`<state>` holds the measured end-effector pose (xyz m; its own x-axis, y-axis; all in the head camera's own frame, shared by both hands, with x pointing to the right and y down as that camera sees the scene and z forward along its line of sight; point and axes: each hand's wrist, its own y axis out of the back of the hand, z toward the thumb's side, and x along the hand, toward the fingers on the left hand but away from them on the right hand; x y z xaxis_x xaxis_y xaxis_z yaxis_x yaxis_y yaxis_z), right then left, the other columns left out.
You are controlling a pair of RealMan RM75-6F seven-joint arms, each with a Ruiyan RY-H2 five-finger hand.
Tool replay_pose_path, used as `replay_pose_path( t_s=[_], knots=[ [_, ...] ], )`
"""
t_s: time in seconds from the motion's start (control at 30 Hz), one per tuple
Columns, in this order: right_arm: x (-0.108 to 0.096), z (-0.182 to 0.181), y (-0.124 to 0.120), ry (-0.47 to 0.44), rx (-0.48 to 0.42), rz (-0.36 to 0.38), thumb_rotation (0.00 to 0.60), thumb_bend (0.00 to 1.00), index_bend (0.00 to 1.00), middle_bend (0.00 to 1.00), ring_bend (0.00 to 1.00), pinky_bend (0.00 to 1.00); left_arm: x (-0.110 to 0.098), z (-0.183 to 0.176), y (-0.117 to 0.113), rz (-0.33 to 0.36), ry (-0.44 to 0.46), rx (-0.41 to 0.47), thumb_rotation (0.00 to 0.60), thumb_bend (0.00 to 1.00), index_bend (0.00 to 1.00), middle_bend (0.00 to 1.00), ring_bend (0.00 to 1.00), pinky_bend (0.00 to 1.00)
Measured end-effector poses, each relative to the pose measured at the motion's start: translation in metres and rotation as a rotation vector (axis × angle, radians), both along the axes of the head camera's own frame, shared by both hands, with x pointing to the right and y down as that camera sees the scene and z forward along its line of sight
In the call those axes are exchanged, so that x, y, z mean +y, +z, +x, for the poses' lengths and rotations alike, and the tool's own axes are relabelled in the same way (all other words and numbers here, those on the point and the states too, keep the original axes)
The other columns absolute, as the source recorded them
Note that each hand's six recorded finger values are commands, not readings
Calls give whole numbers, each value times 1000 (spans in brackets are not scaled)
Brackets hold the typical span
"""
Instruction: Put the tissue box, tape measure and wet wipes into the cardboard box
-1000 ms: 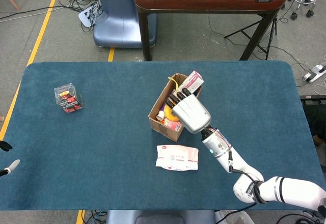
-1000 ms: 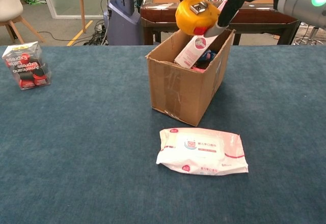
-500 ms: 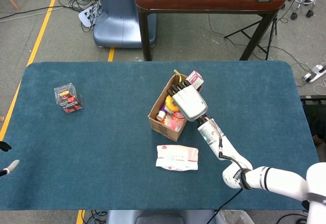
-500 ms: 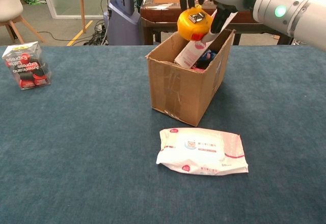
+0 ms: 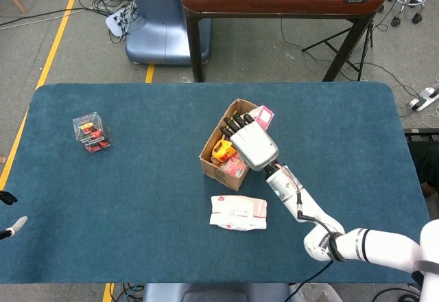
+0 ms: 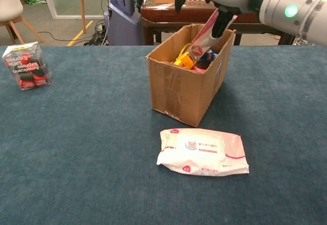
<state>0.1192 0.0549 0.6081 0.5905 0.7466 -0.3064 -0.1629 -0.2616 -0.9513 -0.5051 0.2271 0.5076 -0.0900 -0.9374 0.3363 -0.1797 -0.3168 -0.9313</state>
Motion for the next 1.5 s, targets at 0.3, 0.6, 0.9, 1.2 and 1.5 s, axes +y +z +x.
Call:
replay_pose_path(
  t_s=[0.3, 0.6, 0.9, 1.2, 1.5],
  knots=[
    [50, 26, -20, -104, 21, -1, 600, 0, 301, 226, 200, 329, 0, 1, 0, 7, 2, -10, 600, 135, 484, 522, 392, 488],
    [93, 30, -29, -230, 20, -21, 600, 0, 301, 226, 201, 316, 0, 2, 1, 3, 5, -16, 600, 135, 484, 522, 392, 487],
    [128, 21, -13, -326, 41, -102, 600, 0, 301, 225, 188, 287, 1, 0, 0, 4, 0, -16, 600, 135, 484, 522, 392, 487],
    [146, 14, 13, -364, 108, -212, 600, 0, 301, 180, 136, 213, -1, 0, -1, 7, -2, -15, 600, 135, 484, 522, 392, 488],
    [171, -6, 30, -427, 130, -274, 600, 0, 301, 173, 121, 196, 2, 0, 1, -15, 4, -25, 600, 135, 484, 519, 390, 487]
  ],
)
